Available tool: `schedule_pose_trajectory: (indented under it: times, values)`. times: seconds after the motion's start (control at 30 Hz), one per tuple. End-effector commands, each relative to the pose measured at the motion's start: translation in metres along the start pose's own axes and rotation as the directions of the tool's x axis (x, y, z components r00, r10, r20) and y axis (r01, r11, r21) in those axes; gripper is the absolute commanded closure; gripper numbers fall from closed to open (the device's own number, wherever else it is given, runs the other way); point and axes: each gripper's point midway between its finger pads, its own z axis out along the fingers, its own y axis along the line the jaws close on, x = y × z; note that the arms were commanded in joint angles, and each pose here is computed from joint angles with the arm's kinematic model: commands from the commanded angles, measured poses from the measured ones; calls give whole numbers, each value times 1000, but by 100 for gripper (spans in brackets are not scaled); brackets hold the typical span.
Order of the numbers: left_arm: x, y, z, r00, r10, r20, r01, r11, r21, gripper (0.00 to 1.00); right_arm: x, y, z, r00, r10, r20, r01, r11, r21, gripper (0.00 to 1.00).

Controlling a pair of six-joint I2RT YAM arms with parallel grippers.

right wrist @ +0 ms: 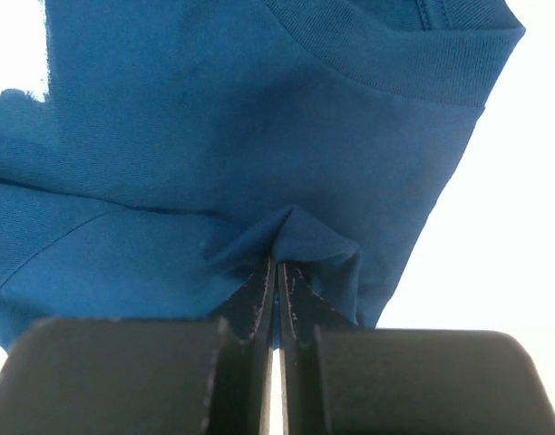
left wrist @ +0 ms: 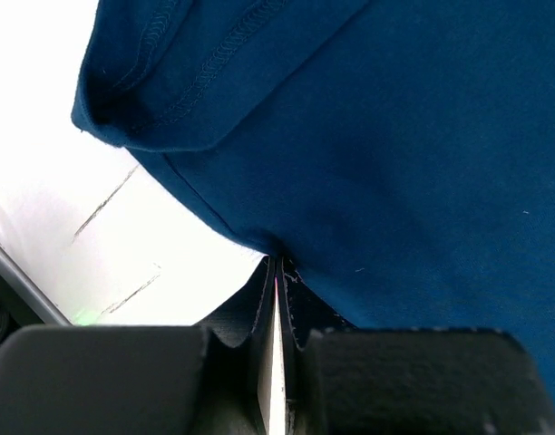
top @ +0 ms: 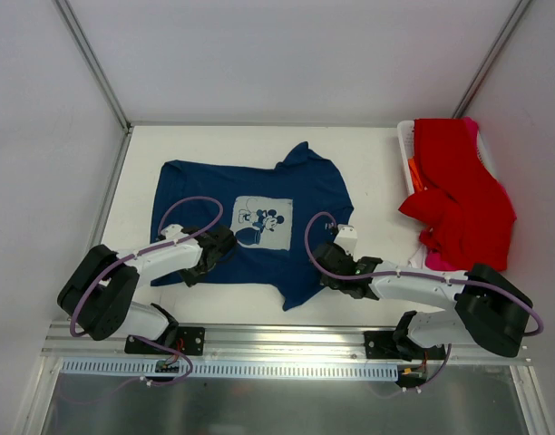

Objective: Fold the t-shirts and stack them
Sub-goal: Grap the side of the flattened tshirt closest away from the robot with both arms

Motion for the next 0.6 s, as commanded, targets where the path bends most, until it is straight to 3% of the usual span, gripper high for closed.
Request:
schedule_pose_trajectory:
  times: [0.0, 0.27, 0.57]
  values:
    - [0, -3, 6, 1000, -11, 23, 11, 1000, 10, 100, 11, -15, 1, 1000, -13, -27, 14, 999, 38, 100]
    - [-26, -17, -18, 996, -22, 92, 7, 987, 162, 100, 7, -17, -3, 1000, -15, -24, 16, 999, 49, 100]
    - [-38, -21, -45, 995, -47, 83, 19, 950, 310, 100, -19, -19, -29, 999, -45, 29, 42, 996, 77, 100]
